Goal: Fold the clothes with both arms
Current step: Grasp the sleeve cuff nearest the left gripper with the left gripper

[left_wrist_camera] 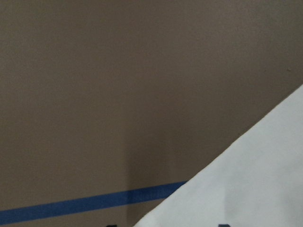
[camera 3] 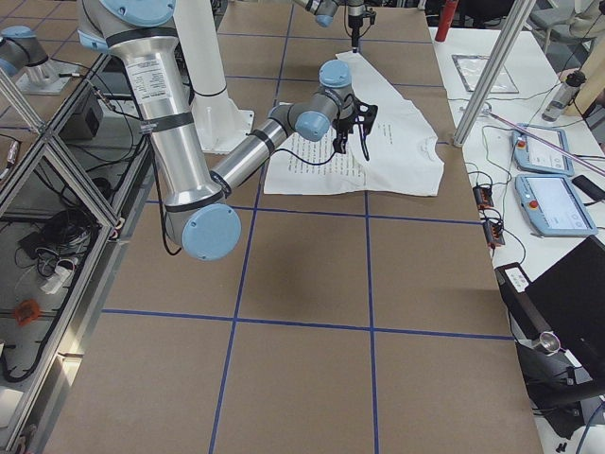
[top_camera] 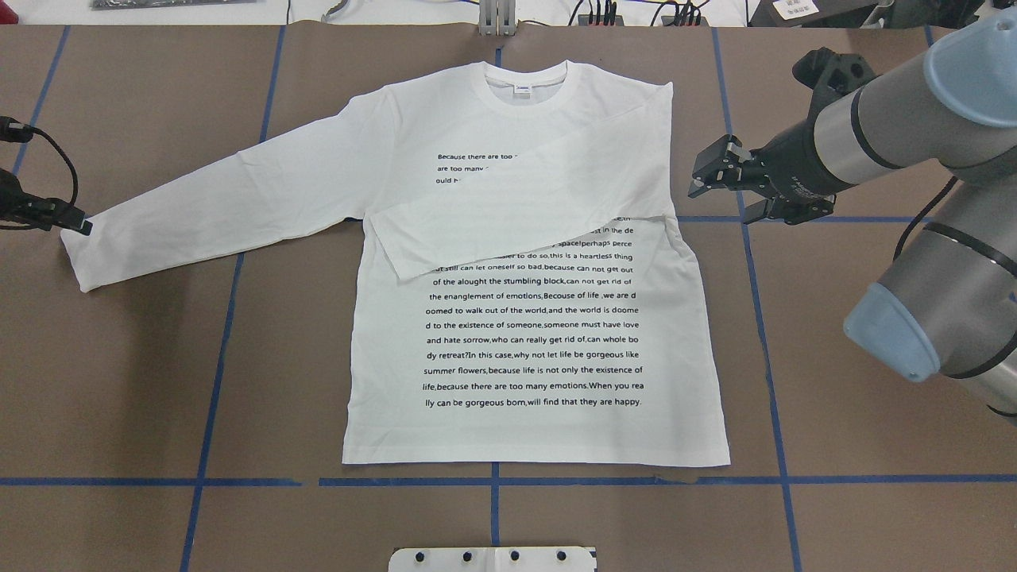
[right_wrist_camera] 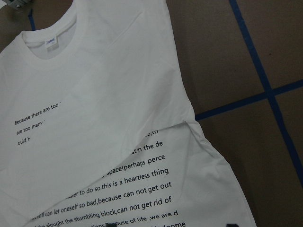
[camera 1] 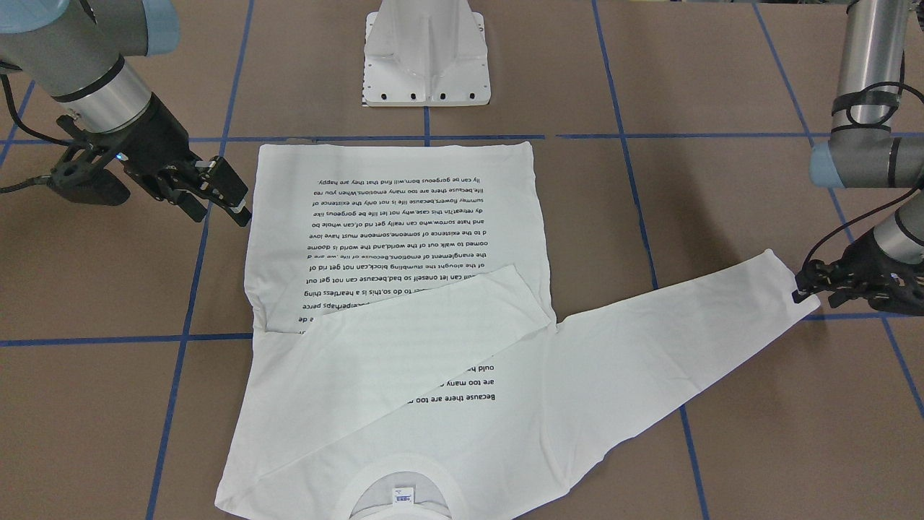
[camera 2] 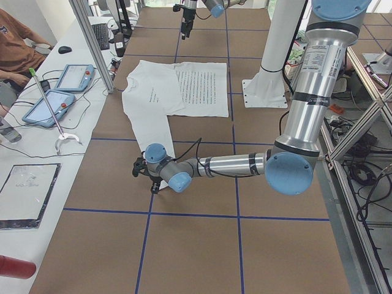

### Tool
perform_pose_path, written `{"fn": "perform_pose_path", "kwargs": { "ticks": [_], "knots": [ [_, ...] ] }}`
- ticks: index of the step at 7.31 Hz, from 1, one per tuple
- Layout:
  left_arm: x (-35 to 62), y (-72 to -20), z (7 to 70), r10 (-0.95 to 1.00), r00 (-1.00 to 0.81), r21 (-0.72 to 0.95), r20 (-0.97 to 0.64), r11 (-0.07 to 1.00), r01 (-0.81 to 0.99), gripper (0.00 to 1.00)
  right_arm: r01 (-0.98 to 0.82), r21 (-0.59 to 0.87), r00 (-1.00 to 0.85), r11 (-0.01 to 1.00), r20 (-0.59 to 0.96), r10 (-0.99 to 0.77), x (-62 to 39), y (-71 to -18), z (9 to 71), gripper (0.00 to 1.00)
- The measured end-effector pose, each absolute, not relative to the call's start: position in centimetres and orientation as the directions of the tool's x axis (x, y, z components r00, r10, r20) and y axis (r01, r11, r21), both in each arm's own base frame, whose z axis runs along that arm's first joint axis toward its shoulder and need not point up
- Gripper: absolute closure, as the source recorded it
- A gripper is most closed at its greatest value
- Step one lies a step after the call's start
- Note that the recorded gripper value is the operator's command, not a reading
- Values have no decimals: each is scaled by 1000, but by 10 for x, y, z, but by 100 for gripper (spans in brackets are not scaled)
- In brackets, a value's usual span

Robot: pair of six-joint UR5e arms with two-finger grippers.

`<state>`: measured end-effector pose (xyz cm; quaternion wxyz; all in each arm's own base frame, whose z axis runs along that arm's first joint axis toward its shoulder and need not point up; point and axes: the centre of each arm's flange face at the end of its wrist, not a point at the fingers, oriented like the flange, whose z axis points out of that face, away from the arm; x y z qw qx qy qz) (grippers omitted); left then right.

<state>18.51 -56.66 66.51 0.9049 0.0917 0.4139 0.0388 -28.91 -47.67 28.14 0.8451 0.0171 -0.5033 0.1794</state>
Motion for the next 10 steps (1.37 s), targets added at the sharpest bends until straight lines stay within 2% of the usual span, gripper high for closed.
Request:
{"fn": "perform_pose_path", "kwargs": {
  "ticks": [2,3,4,5,6,10],
  "knots": [
    [186,-566,667,143,655,193,-741,981,4,37,-321,-150,428,935,858,284,-289,-476,280,18],
    [186,-566,668,142,656,191,-742,982,3,45,-320,-149,427,935,858,284,-289,-476,280,18],
    [186,-566,669,141,656,189,-742,982,3,56,-320,-149,427,936,859,283,-289,-476,279,18],
    [186,-565,670,139,655,187,-742,982,3,72,-320,-148,426,936,860,281,-289,-475,279,18],
    [186,-564,670,138,655,186,-743,983,4,98,-319,-146,424,936,862,279,-288,-474,277,18],
    [185,-563,669,127,652,178,-748,984,13,100,-318,-145,419,937,865,276,-285,-473,275,19]
  ]
}}
